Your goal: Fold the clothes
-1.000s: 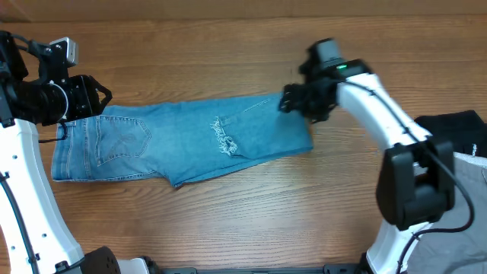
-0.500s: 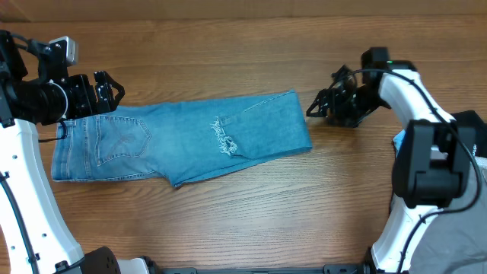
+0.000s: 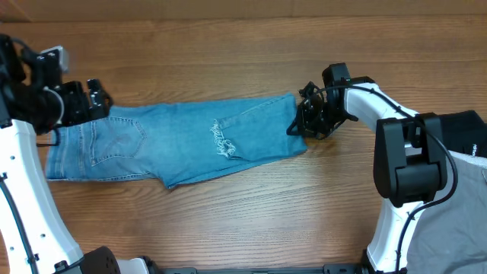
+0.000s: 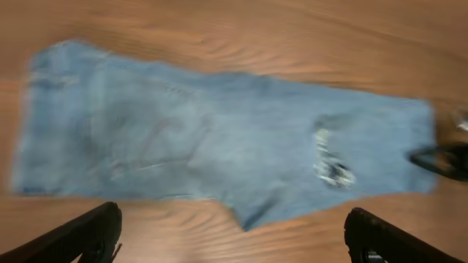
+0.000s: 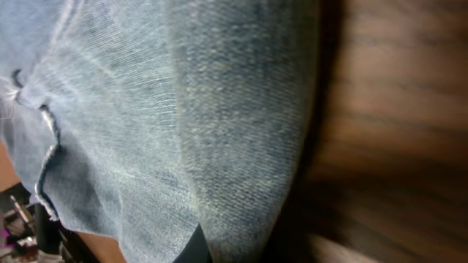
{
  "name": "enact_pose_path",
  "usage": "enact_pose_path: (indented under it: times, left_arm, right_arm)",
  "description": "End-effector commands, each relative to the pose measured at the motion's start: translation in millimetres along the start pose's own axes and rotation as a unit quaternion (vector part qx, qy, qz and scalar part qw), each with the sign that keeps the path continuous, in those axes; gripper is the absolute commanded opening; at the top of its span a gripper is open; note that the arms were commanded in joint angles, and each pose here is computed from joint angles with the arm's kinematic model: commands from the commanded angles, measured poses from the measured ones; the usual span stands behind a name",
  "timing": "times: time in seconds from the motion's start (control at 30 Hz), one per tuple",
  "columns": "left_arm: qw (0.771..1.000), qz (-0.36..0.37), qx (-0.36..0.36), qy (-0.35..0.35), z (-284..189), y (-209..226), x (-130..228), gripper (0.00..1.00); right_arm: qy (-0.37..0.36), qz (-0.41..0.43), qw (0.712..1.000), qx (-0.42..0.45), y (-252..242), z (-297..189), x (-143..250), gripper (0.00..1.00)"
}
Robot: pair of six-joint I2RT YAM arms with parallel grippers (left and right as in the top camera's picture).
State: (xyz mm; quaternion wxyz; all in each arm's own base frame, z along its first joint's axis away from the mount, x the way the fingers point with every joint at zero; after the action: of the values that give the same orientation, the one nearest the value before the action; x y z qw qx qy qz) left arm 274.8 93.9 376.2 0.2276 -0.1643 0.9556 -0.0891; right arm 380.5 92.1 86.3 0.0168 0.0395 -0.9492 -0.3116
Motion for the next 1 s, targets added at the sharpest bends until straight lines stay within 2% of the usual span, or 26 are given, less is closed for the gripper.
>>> enact_pose_path:
  times: [0.0,0.27,0.4,0.6,0.8,0.97]
  left_arm:
    - [0.991,-0.083,-0.100,-0.026,-12,30,-2,1.00]
    - [0.989,-0.098,-0.105,-0.030,-15,39,-2,1.00]
    - [0.989,-0.098,-0.104,-0.030,-14,39,-2,1.00]
    - [0.989,-0.098,-0.104,-0.030,-14,39,-2,1.00]
    - [0.989,-0.098,-0.105,-0.030,-14,39,-2,1.00]
    - [0.989,-0.098,-0.104,-0.030,-14,39,-2,1.00]
  right_arm:
    - [-0.069,0.041,0.993,0.089,-14,-58,-10,0.04]
    - [-0.197,0.129,0.964,0.126,-42,-178,4,0.04]
    - [-0.235,0.140,0.953,0.127,-36,-209,13,0.04]
    - [-0.216,0.139,0.958,0.127,7,-176,2,0.04]
    - [-0.204,0.077,0.965,0.147,78,-118,-10,0.04]
    - [-0.165,0.028,0.974,0.153,129,-50,-5,0.04]
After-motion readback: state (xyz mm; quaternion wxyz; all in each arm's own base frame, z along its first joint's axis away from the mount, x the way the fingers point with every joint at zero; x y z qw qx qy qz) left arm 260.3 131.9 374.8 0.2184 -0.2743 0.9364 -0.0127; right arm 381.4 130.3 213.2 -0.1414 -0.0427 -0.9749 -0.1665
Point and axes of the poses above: each gripper's point midway between its finger pads, its own z axis out along the fingers, its own y axis along the line the jaws close on, x = y × z, the point moved 10 cm from there along -z, back along the fingers, and after that the axes turned 4 degrees about -z, right-handed, at the moved point
